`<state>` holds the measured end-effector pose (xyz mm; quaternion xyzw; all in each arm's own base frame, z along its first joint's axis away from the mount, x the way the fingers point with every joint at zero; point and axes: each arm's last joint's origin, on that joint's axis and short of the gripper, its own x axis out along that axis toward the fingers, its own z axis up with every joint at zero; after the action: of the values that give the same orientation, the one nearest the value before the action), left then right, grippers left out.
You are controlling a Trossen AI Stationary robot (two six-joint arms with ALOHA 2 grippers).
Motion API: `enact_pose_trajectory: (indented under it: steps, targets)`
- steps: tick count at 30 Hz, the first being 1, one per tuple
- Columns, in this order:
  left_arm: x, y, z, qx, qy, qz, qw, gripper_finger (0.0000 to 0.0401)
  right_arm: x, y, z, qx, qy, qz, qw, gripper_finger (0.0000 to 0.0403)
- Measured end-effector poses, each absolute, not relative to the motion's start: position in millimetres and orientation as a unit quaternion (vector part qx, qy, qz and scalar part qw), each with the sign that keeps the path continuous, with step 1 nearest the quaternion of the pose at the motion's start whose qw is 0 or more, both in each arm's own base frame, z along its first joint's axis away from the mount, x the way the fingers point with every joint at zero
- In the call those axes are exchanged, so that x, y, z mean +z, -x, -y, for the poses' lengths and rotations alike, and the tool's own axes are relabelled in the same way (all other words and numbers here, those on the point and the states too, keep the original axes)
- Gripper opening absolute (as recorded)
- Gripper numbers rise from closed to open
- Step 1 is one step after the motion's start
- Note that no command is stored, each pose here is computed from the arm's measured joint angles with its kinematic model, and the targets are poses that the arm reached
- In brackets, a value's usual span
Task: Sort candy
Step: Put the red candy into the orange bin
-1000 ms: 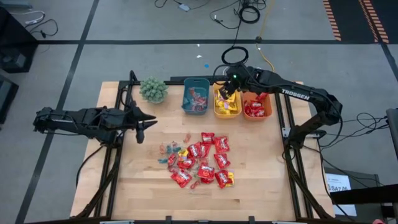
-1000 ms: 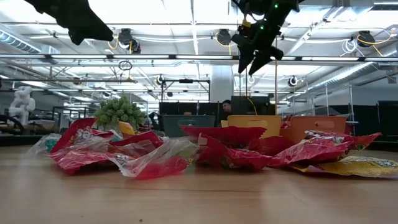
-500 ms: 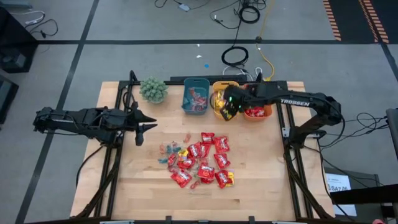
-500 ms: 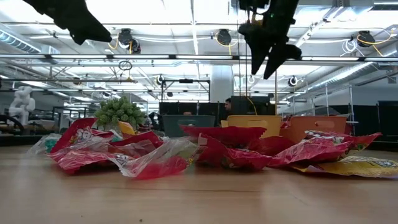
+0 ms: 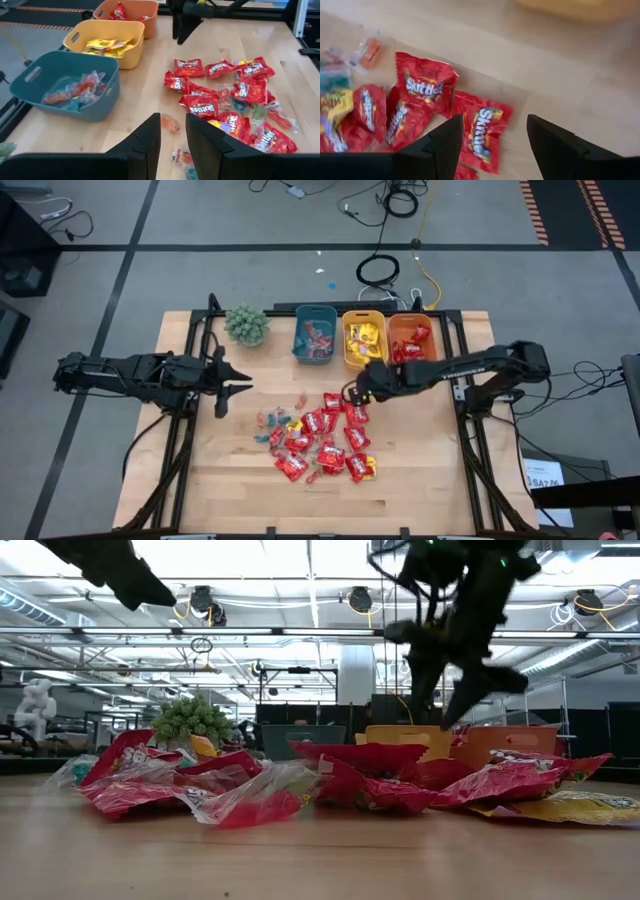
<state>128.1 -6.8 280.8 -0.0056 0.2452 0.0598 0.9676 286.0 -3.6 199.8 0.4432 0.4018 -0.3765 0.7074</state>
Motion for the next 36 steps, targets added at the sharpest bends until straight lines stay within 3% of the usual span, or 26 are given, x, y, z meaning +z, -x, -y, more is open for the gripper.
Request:
enact_pose_trajectory:
  steps: [6,12,15,17,21,27,30,36]
  targets:
    - [280,-129,8,0.037,0.006,-0.251,0.967,0.0102,158,-296,-12,-0.372,-0.478,-0.384,0.697,0.021]
    - [279,-130,9,0.015,0.007,-0.254,0.967,0.0102,115,-319,-21,-0.413,-0.428,-0.449,0.667,0.0208]
    - [279,-130,10,0.006,0.009,-0.255,0.967,0.0102,110,-326,-26,-0.421,-0.406,-0.487,0.649,0.0179]
    - [279,-130,11,-0.002,0.011,-0.257,0.966,0.0102,116,-330,-30,-0.423,-0.371,-0.509,0.651,0.0132]
    - [279,-130,11,-0.009,0.013,-0.259,0.966,0.0102,152,-329,-33,-0.434,-0.288,-0.552,0.651,0.0023]
    - [279,-130,10,0.005,0.006,-0.257,0.966,0.0102,244,-312,-16,-0.476,-0.188,-0.524,0.681,0.0036]
    - [280,-130,10,0.016,0.004,-0.249,0.968,0.0102,281,-297,-2,-0.496,-0.159,-0.467,0.714,0.0027]
    - [281,-131,10,0.018,0.007,-0.245,0.969,0.0102,326,-253,38,-0.567,-0.113,-0.398,0.712,0.0013]
